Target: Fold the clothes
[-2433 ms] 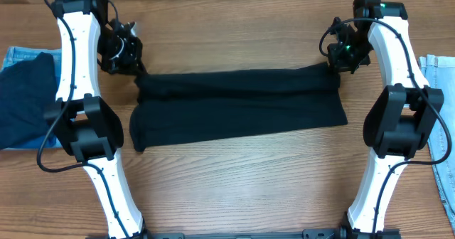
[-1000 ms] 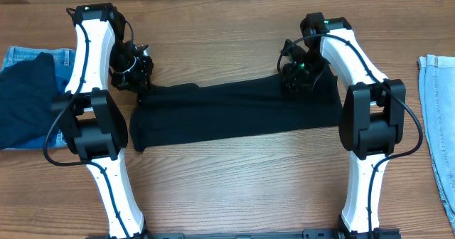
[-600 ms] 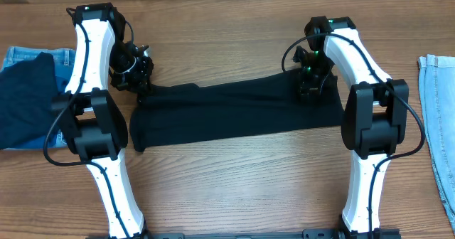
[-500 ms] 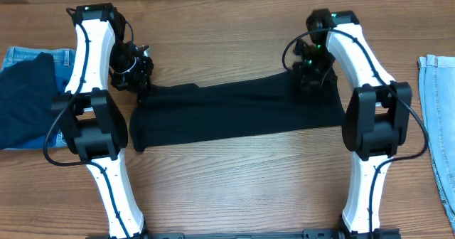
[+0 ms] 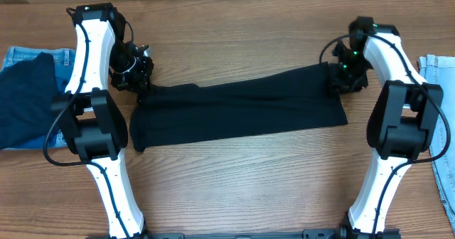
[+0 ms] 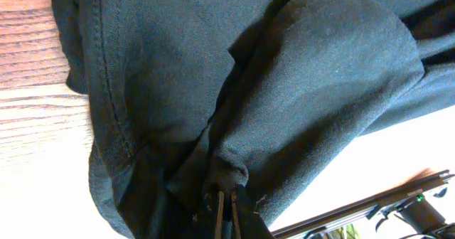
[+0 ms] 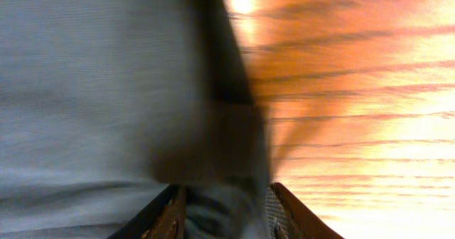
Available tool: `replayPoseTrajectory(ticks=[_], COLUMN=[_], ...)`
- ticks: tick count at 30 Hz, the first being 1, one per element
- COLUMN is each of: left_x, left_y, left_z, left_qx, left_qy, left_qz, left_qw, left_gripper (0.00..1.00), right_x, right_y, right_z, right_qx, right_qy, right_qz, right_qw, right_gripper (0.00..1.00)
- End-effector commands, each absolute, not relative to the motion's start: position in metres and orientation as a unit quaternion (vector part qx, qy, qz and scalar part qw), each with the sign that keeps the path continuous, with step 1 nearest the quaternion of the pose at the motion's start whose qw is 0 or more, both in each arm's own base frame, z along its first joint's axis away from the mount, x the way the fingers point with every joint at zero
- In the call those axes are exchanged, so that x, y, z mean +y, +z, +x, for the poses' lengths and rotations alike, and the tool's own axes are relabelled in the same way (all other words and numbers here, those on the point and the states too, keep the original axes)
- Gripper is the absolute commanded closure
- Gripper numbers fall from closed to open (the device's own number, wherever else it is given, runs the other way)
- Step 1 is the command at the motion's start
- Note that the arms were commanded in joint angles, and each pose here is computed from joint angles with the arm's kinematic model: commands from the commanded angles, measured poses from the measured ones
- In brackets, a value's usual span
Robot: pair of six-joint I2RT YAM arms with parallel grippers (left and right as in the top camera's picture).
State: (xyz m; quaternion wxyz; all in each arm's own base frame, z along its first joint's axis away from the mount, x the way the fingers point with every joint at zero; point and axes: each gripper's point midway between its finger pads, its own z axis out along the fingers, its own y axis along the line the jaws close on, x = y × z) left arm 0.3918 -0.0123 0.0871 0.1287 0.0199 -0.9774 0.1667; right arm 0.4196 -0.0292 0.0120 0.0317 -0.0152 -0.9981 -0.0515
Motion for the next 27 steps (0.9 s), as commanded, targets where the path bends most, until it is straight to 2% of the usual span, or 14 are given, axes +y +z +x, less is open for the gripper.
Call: replayPoseTrajectory(ticks=[1,4,9,10,12,14,18,22,27], left_x=[-0.011,-0.011,-0.011,-0.011,-0.011,-0.011,-0.011,-0.012,-0.011], left_y=[0.095,0.095,0.095,0.095,0.095,0.095,0.095,0.095,0.095], left_z=[0.391,0.391,0.391,0.391,0.391,0.391,0.391,0.391,0.391], left_qx=[-0.979,-0.979,-0.979,-0.979,-0.979,-0.979,-0.979,-0.979,-0.979], left_qy=[0.164,0.164,0.164,0.164,0.164,0.164,0.164,0.164,0.164], left_qz=[0.011,0.011,0.011,0.011,0.011,0.011,0.011,0.010,0.010], left_qw=[0.119,0.119,0.119,0.119,0.118,0.118,0.118,0.119,0.118], left_gripper=[0.96,0.96,0.96,0.96,0.96,0.96,0.95,0.95,0.95], right_x=[-0.034,-0.038,-0.038,-0.033,0.013,0.065,0.161,0.220,0.259], right_y=[-0.002,0.007,0.108,0.123,0.138,0.140,0.135,0.114,0.073], right_z=[0.411,0.416,0.452,0.455,0.451,0.437,0.416,0.422,0.408], right_qx=[-0.995,-0.996,-0.995,-0.993,-0.988,-0.976,-0.956,-0.949,-0.941], right_qy=[-0.076,-0.074,-0.060,-0.061,-0.121,-0.184,-0.196,-0.181,-0.180], right_qz=[-0.039,-0.046,-0.039,-0.040,0.016,0.094,0.209,0.246,0.283], right_qw=[0.044,0.036,-0.071,-0.088,-0.094,-0.075,-0.057,-0.078,-0.044], right_gripper=[0.60,0.68,0.66,0.62,0.62,0.61,0.61,0.60,0.60])
